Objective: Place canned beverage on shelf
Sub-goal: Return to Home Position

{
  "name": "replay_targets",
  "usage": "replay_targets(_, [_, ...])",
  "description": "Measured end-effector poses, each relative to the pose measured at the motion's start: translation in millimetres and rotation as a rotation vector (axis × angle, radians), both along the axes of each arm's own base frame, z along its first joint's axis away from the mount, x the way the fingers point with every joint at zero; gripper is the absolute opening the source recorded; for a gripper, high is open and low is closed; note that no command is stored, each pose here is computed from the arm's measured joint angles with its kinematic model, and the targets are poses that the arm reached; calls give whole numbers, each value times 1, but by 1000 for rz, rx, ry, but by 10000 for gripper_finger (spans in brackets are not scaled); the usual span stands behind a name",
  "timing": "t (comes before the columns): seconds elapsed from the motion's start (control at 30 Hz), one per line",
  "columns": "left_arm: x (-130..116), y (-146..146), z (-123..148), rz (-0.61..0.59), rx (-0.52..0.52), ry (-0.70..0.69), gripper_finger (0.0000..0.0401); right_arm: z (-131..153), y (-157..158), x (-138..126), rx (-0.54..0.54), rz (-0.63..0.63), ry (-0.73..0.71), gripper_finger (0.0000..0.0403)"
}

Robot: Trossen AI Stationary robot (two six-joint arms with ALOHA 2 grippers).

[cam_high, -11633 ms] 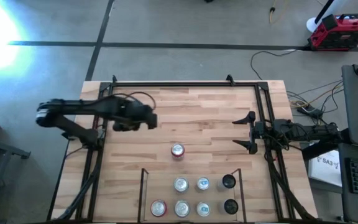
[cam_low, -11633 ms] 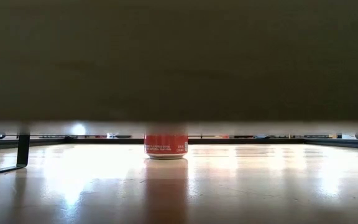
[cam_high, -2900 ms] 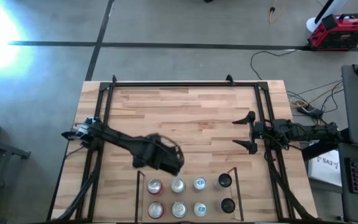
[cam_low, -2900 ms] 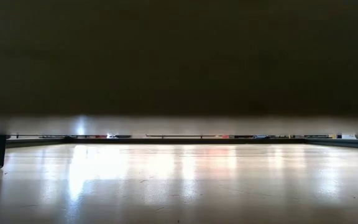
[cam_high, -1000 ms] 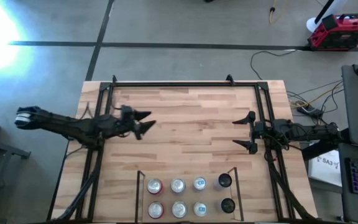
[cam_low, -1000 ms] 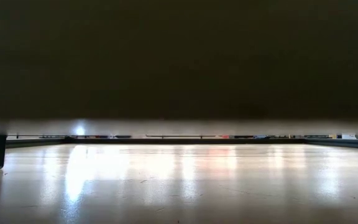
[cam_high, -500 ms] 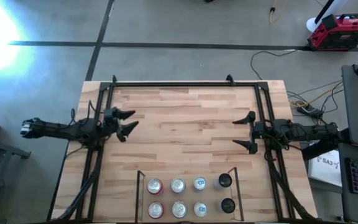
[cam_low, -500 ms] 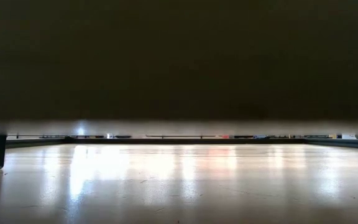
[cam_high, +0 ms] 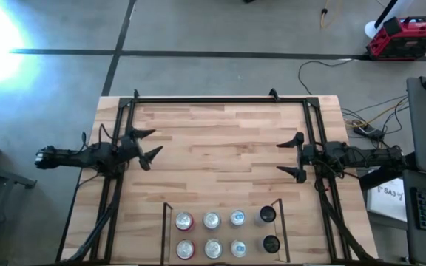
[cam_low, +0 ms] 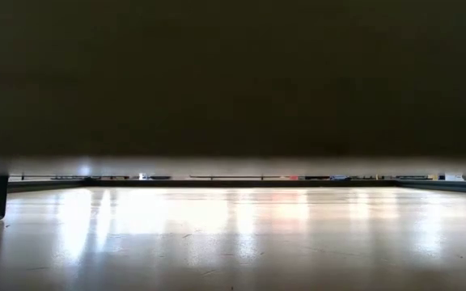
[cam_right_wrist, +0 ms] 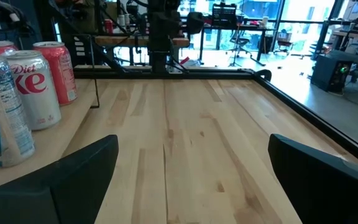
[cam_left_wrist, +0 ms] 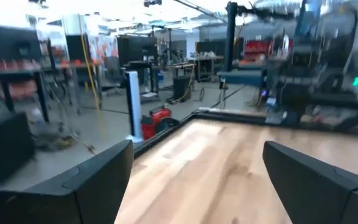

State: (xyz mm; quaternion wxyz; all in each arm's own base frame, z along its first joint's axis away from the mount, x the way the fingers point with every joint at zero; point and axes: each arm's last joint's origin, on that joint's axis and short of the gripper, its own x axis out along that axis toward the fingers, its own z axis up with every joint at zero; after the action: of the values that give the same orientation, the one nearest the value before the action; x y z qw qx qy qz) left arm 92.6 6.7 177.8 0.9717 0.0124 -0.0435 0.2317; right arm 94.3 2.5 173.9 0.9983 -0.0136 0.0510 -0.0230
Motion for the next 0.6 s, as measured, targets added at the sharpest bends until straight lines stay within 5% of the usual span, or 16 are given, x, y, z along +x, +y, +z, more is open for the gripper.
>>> replay_targets(0.1, [0,0,-1,6,67,45,343,0,0,0,0,-1,3,400])
replay_targets(0.6, [1,0,-2,4,56,45,343,0,0,0,-1,-1,4,400])
